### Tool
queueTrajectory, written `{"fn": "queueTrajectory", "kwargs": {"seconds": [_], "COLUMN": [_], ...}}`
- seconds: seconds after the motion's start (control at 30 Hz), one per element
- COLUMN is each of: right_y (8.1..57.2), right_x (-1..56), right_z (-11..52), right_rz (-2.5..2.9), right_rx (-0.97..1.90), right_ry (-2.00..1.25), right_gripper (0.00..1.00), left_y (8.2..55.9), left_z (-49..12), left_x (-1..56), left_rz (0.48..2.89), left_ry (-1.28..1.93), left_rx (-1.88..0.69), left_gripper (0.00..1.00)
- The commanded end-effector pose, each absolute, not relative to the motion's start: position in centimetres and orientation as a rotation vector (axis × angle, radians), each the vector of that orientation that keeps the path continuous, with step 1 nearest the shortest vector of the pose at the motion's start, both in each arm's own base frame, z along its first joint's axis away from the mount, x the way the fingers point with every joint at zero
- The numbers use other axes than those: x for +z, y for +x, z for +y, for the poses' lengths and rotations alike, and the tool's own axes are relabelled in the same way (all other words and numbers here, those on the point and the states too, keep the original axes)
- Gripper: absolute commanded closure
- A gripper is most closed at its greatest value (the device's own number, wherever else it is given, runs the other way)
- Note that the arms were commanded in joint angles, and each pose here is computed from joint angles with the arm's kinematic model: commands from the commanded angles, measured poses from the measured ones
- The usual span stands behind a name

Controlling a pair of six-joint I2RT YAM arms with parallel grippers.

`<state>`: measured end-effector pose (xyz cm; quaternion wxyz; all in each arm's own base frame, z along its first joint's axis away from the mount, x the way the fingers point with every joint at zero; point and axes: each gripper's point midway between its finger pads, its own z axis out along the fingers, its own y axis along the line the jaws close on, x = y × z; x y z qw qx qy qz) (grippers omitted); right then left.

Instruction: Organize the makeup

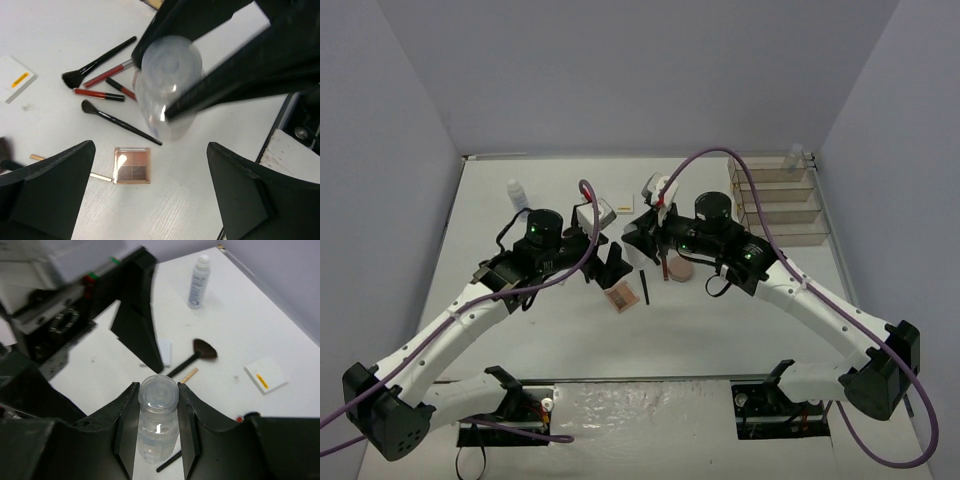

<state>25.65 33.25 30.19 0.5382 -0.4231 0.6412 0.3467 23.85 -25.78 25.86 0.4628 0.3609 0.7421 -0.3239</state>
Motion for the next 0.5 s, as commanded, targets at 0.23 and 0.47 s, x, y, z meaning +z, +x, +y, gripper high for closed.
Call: {"fn": "queueTrajectory", "kwargs": {"seconds": [0.23, 0.47], "right_y": [41.0, 49.3], "right_x": [38.2, 36.7], "right_z": [16.9, 5.6], "right_rz": [1.268, 1.215], "right_rx": [0.353, 0.172], "right_ry": [-0.366, -0.169], "right_gripper": [1.00, 1.00], "left_y": [27.9, 26.4], "left_z": [-16.3, -6.6], "left_x": [28.7, 29.4], "left_rz": [1.937, 1.964], "left_ry": [0.264, -0.032], "left_rx": [-0.375, -0.142], "left_gripper": [0.03, 0.03]}}
